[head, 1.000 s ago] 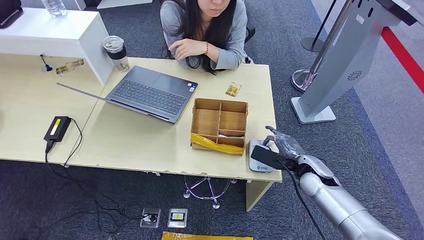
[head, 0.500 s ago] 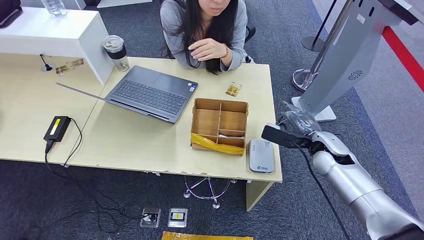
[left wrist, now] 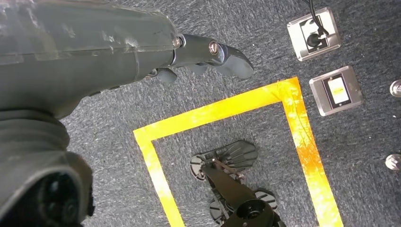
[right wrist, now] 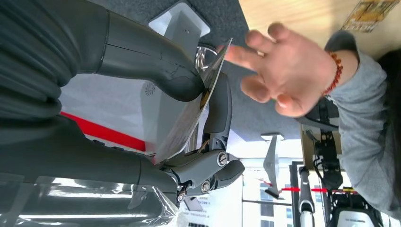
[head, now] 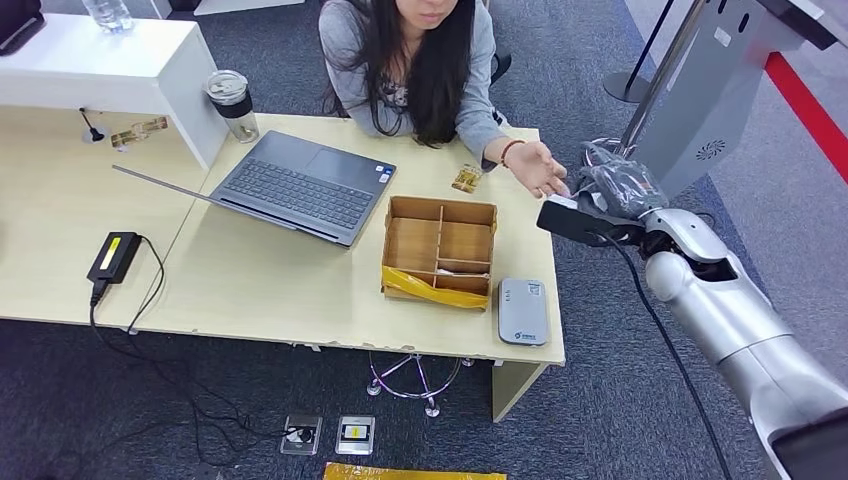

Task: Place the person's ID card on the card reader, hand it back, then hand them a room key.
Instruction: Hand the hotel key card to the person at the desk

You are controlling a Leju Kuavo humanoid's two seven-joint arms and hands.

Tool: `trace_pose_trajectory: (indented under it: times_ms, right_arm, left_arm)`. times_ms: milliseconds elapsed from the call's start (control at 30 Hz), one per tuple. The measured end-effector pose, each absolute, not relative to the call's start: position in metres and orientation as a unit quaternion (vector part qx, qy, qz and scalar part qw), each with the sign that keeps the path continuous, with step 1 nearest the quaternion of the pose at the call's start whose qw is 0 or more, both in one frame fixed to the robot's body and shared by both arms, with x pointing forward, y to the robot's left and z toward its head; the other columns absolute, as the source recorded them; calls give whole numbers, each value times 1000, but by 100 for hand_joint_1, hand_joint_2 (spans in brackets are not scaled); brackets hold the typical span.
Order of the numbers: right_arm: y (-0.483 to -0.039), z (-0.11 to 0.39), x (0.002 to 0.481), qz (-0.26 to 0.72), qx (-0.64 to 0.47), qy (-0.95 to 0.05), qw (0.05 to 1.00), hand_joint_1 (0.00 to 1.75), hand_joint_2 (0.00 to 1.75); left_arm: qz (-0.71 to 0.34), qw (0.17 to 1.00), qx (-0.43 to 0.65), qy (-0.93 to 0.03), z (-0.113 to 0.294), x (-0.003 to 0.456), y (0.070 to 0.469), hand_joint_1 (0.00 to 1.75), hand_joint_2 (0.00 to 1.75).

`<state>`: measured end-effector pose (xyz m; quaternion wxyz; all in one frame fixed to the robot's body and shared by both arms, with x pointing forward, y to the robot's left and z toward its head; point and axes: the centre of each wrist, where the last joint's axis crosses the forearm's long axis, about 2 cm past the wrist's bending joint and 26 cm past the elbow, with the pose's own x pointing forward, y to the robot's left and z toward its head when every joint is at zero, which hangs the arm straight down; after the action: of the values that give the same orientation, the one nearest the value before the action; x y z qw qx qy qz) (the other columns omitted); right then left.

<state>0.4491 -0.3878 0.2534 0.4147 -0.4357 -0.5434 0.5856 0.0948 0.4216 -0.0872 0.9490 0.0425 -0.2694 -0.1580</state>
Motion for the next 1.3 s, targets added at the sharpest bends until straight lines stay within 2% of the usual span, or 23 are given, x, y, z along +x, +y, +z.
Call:
trace_pose_trajectory:
  times_ms: [267, 533, 1300]
  right_arm:
    - [-379, 274, 458, 587, -448, -548, 394, 175, 175]
    - [-349, 286, 466, 588, -439, -567, 375, 175, 175]
    - [-310, 278, 467, 597, -414, -586, 360, 175, 175]
  left_arm:
    - [-162, 948, 38, -271, -87, 95, 422, 0, 0]
    - [-166, 947, 34, -273, -87, 95, 422, 0, 0]
    - [-171, 946, 32, -273, -87, 95, 422, 0, 0]
